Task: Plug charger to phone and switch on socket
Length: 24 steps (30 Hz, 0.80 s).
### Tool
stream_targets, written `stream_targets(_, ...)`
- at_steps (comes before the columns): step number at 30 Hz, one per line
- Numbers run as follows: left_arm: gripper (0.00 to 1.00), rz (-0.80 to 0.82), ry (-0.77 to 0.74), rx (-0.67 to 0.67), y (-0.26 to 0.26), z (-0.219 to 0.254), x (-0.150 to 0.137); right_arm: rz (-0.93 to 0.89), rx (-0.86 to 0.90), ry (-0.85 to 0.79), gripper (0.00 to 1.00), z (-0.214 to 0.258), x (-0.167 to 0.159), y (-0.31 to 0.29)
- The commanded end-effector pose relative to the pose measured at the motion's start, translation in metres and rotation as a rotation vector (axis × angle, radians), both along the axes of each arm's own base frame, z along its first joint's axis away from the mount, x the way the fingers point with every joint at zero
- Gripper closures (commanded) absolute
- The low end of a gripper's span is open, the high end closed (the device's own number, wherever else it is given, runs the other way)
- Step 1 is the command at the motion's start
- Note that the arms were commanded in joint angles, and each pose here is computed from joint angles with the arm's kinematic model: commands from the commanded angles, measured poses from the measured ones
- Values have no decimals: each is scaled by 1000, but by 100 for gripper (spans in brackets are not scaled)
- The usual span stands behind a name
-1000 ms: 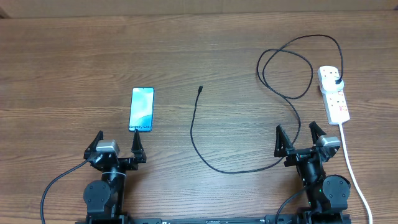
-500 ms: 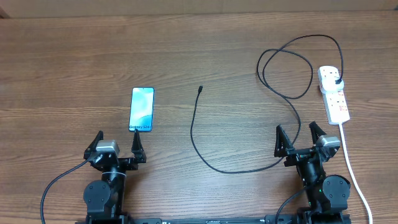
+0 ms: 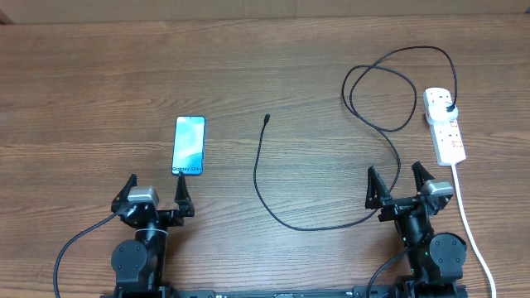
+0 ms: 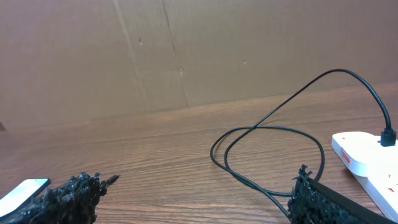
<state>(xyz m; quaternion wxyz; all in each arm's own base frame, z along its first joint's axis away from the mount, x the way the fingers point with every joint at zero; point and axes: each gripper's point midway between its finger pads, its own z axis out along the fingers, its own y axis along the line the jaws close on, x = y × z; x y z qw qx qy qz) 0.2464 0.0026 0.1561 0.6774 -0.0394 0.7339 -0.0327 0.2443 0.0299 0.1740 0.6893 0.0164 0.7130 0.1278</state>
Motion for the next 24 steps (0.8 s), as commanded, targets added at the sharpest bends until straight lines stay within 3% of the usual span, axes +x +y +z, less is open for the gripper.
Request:
stream_targets(1,1,50,-16,24,10,3,0,0,-1,-4,0,-2,0,-1)
stream_targets(24,0,2,-100,2,1,47,-3,0,-1,-4,0,-2,0,-1)
